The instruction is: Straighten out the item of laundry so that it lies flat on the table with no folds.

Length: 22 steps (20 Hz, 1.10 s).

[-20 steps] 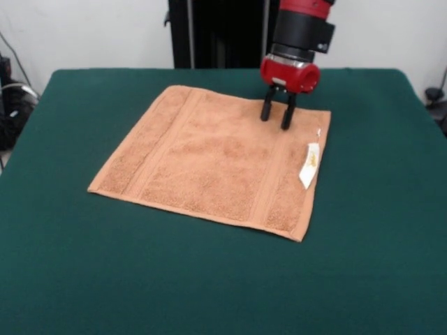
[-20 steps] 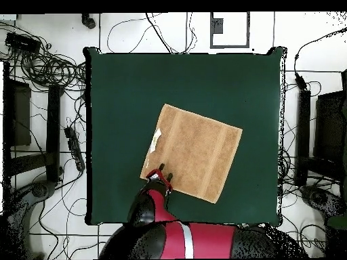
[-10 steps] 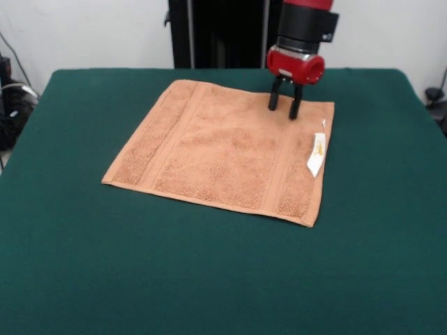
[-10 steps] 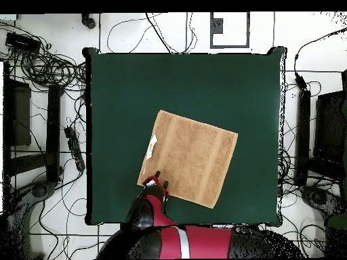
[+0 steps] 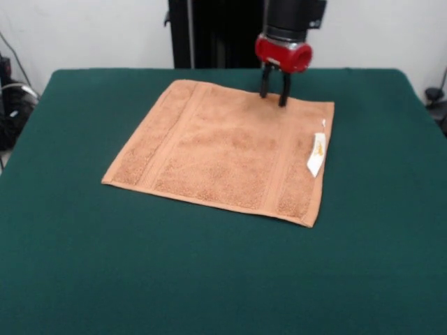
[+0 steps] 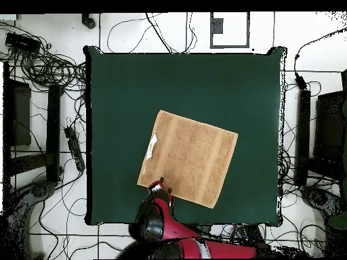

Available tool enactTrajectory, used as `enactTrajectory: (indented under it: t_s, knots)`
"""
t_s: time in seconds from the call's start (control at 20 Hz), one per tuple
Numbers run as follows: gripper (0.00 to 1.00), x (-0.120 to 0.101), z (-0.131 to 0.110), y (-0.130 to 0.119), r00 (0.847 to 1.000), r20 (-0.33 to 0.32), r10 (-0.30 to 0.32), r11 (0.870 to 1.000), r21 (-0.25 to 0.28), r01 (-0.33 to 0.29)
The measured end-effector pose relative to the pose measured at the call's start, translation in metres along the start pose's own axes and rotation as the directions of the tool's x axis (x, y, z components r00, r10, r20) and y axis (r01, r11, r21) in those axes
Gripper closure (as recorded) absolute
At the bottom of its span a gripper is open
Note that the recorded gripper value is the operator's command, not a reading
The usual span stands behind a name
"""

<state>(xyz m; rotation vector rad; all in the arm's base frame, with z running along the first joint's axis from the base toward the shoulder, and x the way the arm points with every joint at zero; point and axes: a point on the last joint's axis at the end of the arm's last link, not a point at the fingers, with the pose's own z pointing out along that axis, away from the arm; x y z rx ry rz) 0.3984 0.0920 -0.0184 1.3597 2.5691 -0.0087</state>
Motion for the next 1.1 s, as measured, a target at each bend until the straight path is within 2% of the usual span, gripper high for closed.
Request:
enactTrajectory:
  t_s: [0.25,0.45,0.6,0.75,1.1]
  knots:
    - [0.0,-0.058,-0.011,-0.035,0.996,-0.059,0.059,0.998,0.033,-0.057]
    - [0.0,-0.106,-0.016,-0.061,0.994,-0.073,0.076,0.997,0.039,-0.074]
    - [0.0,-0.141,-0.017,-0.074,0.997,-0.053,0.051,0.998,0.032,-0.05]
    - [0.0,-0.166,-0.016,-0.079,1.0,-0.024,0.011,1.0,0.02,-0.011]
    - [0.0,-0.204,-0.011,-0.071,0.998,0.033,-0.063,0.998,-0.015,0.063]
